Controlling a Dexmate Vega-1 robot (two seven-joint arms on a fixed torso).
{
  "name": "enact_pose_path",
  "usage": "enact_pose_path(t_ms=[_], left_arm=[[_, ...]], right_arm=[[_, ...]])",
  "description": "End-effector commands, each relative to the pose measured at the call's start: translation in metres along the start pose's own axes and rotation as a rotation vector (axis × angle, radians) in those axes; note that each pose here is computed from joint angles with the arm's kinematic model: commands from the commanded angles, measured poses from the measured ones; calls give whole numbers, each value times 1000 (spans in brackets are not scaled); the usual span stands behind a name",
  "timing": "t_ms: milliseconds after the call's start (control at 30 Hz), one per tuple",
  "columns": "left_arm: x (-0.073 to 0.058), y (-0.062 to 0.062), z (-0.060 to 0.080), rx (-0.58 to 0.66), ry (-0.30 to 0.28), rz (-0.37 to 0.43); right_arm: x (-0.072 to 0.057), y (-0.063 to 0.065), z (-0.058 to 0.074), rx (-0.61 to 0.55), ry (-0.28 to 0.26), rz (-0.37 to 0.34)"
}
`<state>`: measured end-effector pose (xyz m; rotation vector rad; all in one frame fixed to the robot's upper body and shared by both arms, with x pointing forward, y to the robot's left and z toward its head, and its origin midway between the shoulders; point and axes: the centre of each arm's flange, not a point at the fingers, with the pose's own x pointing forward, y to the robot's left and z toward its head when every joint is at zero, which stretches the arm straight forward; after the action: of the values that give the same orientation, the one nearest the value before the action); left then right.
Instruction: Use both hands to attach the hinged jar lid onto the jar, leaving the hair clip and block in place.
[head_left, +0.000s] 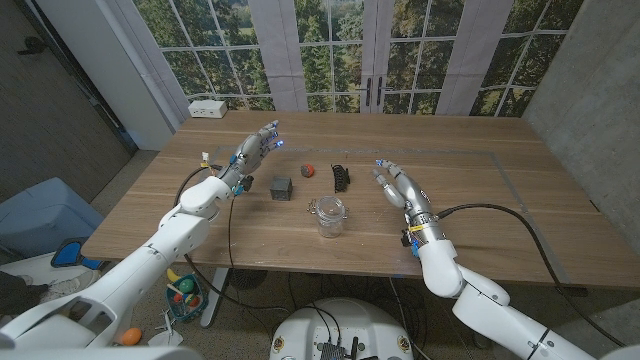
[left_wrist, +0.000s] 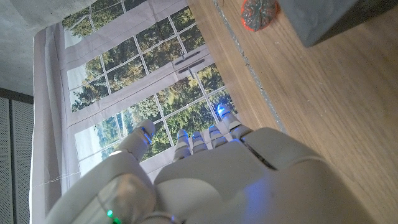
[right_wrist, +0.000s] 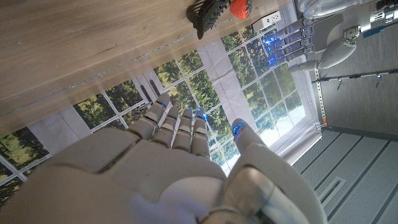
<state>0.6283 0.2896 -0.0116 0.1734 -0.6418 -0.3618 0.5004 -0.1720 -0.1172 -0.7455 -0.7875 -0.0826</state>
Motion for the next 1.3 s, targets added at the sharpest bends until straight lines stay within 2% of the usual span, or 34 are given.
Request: enact_pose_path(t_ms=[33, 267, 733, 1300], left_arm=[[-9, -4, 4, 19, -14, -11], [-14, -8, 6, 23, -23, -19], [-22, -18, 8, 40, -35, -42], [-28, -15, 4, 42, -30, -39]], right_arm=[[-9, 8, 10, -56, -8, 34], [-14, 11, 14, -70, -9, 51], [-24, 26, 14, -75, 13, 101], [-13, 40, 22, -106, 29, 139]])
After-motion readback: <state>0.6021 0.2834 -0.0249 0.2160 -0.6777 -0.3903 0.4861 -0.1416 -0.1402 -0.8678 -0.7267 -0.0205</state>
